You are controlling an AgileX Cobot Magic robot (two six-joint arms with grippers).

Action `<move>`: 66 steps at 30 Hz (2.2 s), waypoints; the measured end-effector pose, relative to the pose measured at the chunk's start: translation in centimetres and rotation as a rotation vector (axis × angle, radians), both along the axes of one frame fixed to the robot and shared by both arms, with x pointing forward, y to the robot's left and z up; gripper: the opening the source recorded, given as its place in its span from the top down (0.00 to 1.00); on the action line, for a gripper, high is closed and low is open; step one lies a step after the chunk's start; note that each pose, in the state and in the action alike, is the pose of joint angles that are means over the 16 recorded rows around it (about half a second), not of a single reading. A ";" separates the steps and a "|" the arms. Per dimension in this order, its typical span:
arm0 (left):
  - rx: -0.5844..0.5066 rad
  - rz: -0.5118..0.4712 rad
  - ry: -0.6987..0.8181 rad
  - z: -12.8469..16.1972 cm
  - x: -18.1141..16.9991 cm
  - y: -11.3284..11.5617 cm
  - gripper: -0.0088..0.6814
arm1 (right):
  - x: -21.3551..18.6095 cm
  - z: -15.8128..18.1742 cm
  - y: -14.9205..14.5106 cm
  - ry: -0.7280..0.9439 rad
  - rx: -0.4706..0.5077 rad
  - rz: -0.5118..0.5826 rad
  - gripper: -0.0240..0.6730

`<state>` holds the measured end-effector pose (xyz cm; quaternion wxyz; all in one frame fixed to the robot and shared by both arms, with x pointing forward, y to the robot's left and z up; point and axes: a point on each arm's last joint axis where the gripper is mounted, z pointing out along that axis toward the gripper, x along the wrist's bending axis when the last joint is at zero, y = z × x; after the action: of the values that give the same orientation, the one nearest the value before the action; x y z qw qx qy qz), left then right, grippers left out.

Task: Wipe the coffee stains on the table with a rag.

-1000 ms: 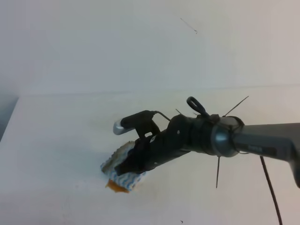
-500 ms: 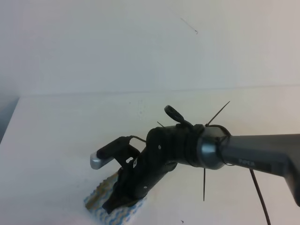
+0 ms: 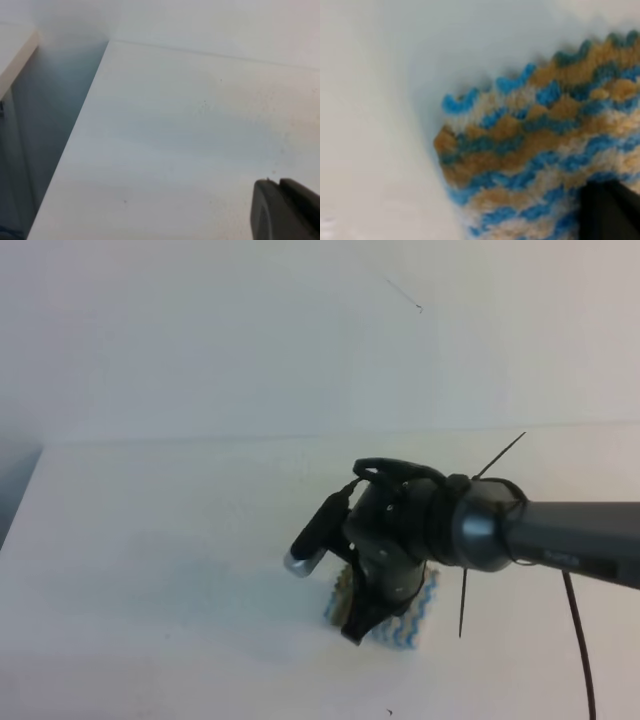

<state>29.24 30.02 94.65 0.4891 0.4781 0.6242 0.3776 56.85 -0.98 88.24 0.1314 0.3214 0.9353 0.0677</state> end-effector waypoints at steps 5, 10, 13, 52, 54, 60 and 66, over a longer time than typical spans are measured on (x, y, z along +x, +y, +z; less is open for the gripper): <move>0.000 0.000 0.000 0.0 0.0 0.0 0.99 | 1.6 0.1 -1.5 -0.029 0.028 -0.047 0.97; 0.000 0.000 0.000 0.0 0.0 0.0 0.99 | 2.3 -0.1 -0.5 -0.047 0.172 -0.070 0.97; 0.000 0.000 0.000 0.0 0.0 0.0 0.99 | 2.3 0.0 1.3 -0.062 0.261 -0.052 0.97; 0.000 0.000 0.000 0.0 0.0 0.0 0.99 | -6.5 0.5 -3.4 -0.043 0.225 -0.035 0.97; 0.000 0.000 0.000 0.0 0.0 0.0 0.99 | -6.3 0.8 -5.9 -0.051 0.226 -0.095 0.97; 0.000 0.000 0.000 0.0 0.0 0.0 0.99 | -5.2 2.1 -11.4 -0.077 0.227 -0.252 0.97; 0.000 0.000 0.000 0.0 0.0 0.0 0.99 | -4.5 2.7 -13.9 -0.089 0.230 -0.335 0.97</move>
<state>29.24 30.02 94.65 0.4891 0.4781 0.6242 0.3776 52.35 -14.85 90.89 0.1443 0.4822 0.8481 0.1651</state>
